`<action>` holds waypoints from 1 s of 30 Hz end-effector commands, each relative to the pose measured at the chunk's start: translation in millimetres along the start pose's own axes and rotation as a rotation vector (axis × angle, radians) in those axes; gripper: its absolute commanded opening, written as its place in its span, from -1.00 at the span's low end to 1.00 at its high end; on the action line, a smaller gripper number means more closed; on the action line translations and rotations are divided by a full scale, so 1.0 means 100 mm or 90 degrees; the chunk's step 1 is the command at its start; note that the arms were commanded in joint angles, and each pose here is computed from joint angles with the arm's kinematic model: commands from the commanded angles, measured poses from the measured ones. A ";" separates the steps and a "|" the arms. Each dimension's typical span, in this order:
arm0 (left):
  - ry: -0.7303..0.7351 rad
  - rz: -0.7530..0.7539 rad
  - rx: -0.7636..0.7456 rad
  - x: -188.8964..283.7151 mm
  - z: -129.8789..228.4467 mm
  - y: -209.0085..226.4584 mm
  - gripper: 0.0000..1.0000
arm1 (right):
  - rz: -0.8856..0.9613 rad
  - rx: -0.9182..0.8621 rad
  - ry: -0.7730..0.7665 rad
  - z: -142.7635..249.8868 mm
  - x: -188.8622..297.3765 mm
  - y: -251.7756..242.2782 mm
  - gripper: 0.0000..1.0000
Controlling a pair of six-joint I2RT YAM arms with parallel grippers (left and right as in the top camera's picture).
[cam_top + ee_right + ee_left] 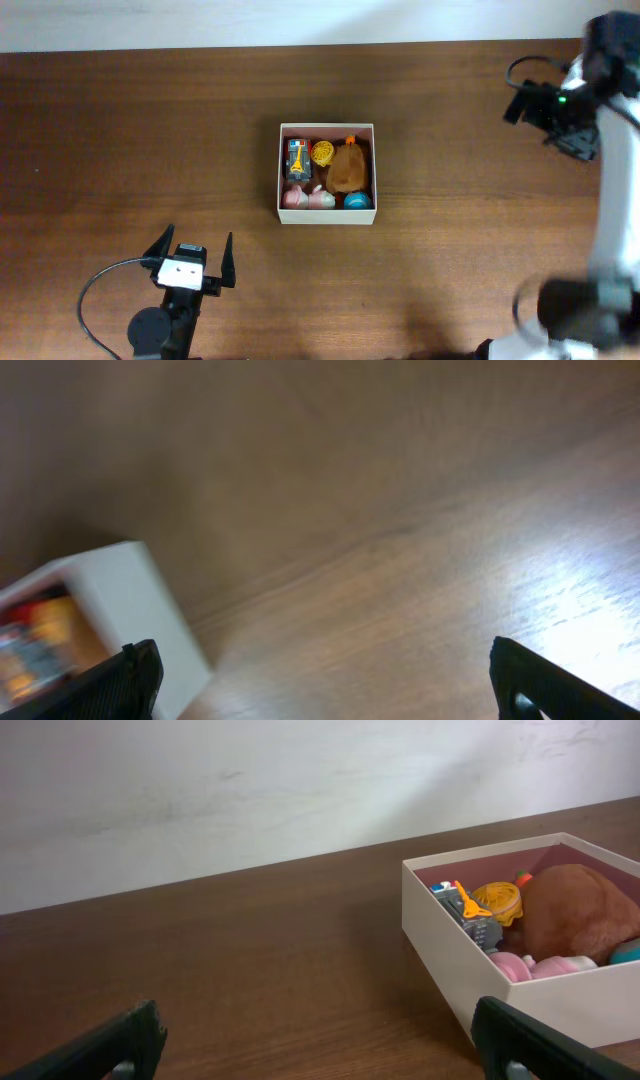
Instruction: Pack container
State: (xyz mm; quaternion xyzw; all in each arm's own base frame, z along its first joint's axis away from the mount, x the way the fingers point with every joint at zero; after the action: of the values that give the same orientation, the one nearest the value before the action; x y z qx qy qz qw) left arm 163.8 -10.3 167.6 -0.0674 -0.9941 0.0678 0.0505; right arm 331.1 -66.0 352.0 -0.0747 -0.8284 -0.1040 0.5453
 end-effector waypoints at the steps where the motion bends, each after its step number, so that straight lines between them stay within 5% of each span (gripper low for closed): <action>1: -0.003 0.005 -0.008 0.00 0.00 0.00 1.00 | -0.021 0.040 -0.115 0.29 0.70 0.22 0.97; 6: -0.003 0.005 -0.008 0.00 0.00 0.00 1.00 | -0.009 0.117 -0.258 0.79 1.30 0.42 0.97; 12: -0.003 0.005 -0.008 0.00 0.00 0.00 1.00 | -0.059 0.131 -0.465 1.13 1.34 0.45 0.97; 23: -0.003 0.005 -0.008 0.00 0.00 0.00 1.00 | -0.144 0.116 -0.731 1.67 0.43 0.35 0.97; 30: -0.003 0.005 -0.008 0.00 0.00 0.00 1.00 | -0.186 0.130 -0.792 2.00 -0.17 0.31 0.98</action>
State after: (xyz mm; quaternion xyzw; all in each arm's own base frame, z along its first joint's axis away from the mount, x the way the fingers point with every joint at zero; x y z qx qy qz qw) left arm 163.8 -10.3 167.8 -0.0674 -0.9942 0.0677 0.0499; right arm 172.4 10.1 290.8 0.0218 -0.9981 -0.0315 -0.0484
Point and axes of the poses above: each gripper's point midway between its finger pads, its own x axis back along the fingers, its own y axis along the line the jaws close on, z = x × y, the point moved 8 cm from there along x, back along the fingers, and after that the axes turned 15 degrees about x, right-handed, at the moved point
